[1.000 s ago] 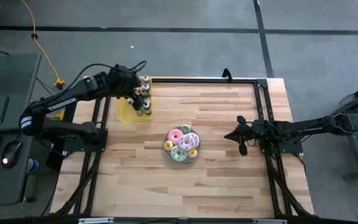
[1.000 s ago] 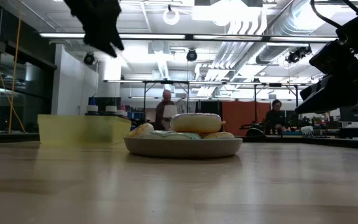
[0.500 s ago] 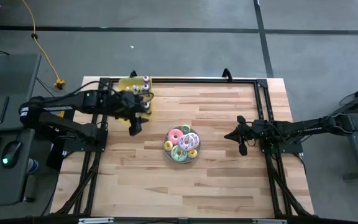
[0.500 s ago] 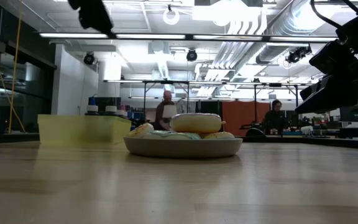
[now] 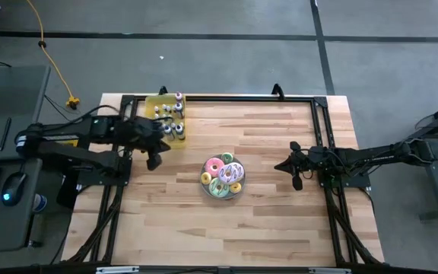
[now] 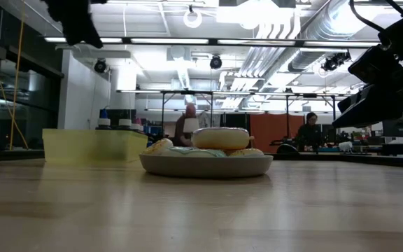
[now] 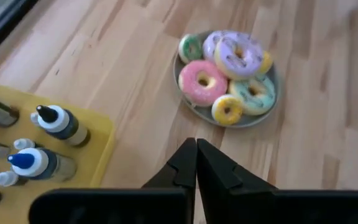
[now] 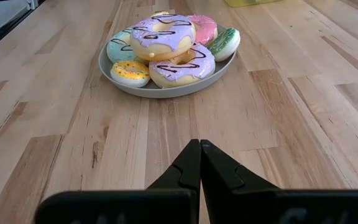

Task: Pick & Place food coloring
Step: Return to Home Position

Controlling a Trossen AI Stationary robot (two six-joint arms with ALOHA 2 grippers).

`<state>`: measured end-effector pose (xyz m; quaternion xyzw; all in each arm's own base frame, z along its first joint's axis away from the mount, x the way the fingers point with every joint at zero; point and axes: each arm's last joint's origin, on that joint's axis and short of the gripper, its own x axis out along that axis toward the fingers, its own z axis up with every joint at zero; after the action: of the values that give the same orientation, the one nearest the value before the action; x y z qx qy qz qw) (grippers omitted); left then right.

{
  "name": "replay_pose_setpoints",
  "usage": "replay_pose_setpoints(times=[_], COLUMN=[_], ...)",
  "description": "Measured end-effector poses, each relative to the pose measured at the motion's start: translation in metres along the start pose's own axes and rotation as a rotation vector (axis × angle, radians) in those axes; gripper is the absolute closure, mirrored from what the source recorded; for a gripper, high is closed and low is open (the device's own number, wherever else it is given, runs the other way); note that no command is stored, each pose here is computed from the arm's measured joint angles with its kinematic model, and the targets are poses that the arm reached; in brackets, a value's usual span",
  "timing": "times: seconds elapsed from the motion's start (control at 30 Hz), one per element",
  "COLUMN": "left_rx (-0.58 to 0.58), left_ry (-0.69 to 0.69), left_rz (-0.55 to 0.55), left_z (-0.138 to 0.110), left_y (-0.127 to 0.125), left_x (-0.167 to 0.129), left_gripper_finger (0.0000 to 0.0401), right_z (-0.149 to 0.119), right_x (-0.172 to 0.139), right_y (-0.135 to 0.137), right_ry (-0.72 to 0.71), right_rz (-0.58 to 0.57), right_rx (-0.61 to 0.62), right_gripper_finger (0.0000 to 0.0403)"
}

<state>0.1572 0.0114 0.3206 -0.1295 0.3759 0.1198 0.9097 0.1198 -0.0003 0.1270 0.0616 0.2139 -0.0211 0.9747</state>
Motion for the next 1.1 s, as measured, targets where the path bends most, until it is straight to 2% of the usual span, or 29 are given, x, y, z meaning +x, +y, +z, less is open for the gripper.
replay_pose_setpoints(times=[0.17, 0.33, 0.4, 0.57, 0.67, 0.87, 1.1], left_rx=[0.011, 0.187, 0.229, 0.223, 0.249, 0.345, 0.354], left_ry=[-0.155, -0.411, -0.474, -0.591, -0.732, -0.843, -1.030], left_rz=[-0.056, -0.190, -0.221, -0.214, -0.277, -0.487, -0.501], left_z=[-0.035, -0.060, -0.072, -0.103, -0.114, -0.117, -0.111], left_y=[0.010, 0.016, 0.018, 0.028, 0.030, 0.024, 0.023], left_x=[-0.004, -0.009, -0.010, -0.005, -0.005, -0.002, -0.006], left_gripper_finger=[0.0399, 0.0400, 0.0401, 0.0401, 0.0401, 0.0401, 0.0401], right_z=[0.000, 0.000, 0.000, 0.000, 0.000, 0.000, 0.000], right_x=[0.000, 0.000, 0.000, 0.000, 0.000, 0.000, 0.000], right_y=[0.000, 0.000, 0.000, 0.000, 0.000, 0.000, 0.000], right_ry=[0.000, 0.000, 0.000, -0.001, 0.000, 0.000, 0.000], right_rz=[0.000, 0.000, 0.000, 0.000, 0.000, 0.000, 0.000], right_rx=[0.000, 0.000, 0.000, 0.000, 0.000, 0.000, 0.000], right_gripper_finger=[0.0402, 0.0402, 0.0402, 0.0402, 0.0402, 0.0402, 0.0402])
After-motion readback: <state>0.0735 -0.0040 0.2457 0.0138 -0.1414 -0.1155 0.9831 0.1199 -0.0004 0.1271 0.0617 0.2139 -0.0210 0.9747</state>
